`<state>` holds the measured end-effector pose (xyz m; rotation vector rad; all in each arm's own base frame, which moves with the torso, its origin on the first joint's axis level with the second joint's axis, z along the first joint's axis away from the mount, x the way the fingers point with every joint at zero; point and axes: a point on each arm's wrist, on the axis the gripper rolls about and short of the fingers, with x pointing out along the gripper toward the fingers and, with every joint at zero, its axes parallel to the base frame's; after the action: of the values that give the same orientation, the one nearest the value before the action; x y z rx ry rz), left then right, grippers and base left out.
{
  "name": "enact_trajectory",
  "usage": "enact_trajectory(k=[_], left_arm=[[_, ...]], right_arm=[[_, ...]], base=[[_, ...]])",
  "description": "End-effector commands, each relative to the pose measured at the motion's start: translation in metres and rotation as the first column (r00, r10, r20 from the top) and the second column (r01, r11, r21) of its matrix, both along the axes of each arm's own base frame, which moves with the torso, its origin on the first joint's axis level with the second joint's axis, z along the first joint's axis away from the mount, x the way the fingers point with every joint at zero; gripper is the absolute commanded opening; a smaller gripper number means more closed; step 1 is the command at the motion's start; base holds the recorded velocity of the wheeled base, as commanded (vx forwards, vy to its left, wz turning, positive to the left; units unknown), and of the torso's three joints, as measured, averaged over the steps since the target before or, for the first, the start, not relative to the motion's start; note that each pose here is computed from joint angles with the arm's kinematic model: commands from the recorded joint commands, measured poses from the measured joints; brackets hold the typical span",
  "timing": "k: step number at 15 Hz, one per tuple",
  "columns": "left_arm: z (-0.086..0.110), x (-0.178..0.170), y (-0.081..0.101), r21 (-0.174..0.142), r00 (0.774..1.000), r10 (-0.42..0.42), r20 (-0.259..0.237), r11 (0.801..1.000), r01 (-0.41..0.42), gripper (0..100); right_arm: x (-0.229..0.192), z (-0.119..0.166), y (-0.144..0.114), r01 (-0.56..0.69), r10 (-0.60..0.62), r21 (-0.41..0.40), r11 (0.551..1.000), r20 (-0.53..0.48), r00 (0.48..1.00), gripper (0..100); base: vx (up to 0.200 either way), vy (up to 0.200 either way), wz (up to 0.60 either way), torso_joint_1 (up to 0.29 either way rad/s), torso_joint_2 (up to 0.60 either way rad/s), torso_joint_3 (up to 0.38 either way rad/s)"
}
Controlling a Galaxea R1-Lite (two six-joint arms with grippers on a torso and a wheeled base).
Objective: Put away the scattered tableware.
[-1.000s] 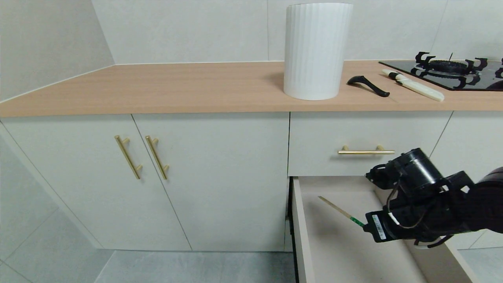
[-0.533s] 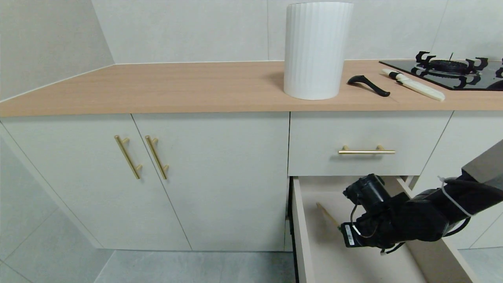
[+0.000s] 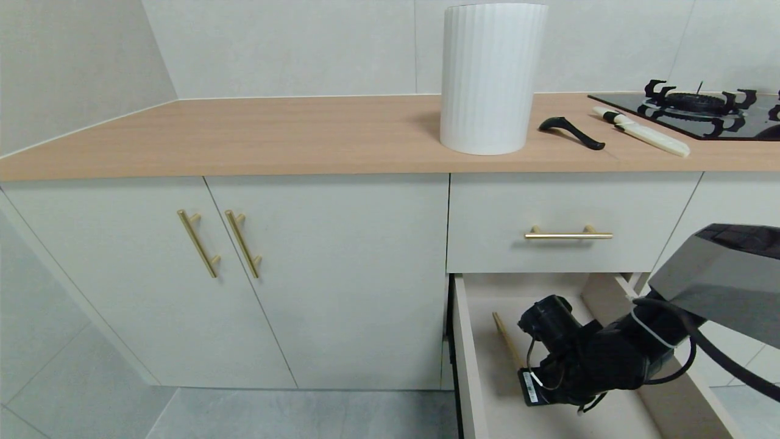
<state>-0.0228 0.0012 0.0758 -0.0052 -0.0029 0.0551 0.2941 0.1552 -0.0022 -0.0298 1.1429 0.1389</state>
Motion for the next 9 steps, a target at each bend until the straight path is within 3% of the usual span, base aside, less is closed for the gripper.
enact_trajectory(k=[1, 9], left_arm=[[0.0001, 0.0001, 0.0000, -0.001, 1.000, 0.002, -0.001, 1.000, -0.002, 100], [0.0001, 0.0001, 0.0000, -0.001, 1.000, 0.000, -0.001, 1.000, 0.000, 100]], right_arm=[[-0.0001, -0.0137, 0.0007, 0.000, -0.001, -0.023, 1.000, -0.029, 1.000, 0], [0.0029, -0.0153, 0.0014, 0.009, -0.009, -0.025, 1.000, -0.007, 1.000, 0]], base=[[0.000, 0.000, 0.00, 0.000, 0.00, 0.000], [0.000, 0.000, 0.00, 0.000, 0.00, 0.000]])
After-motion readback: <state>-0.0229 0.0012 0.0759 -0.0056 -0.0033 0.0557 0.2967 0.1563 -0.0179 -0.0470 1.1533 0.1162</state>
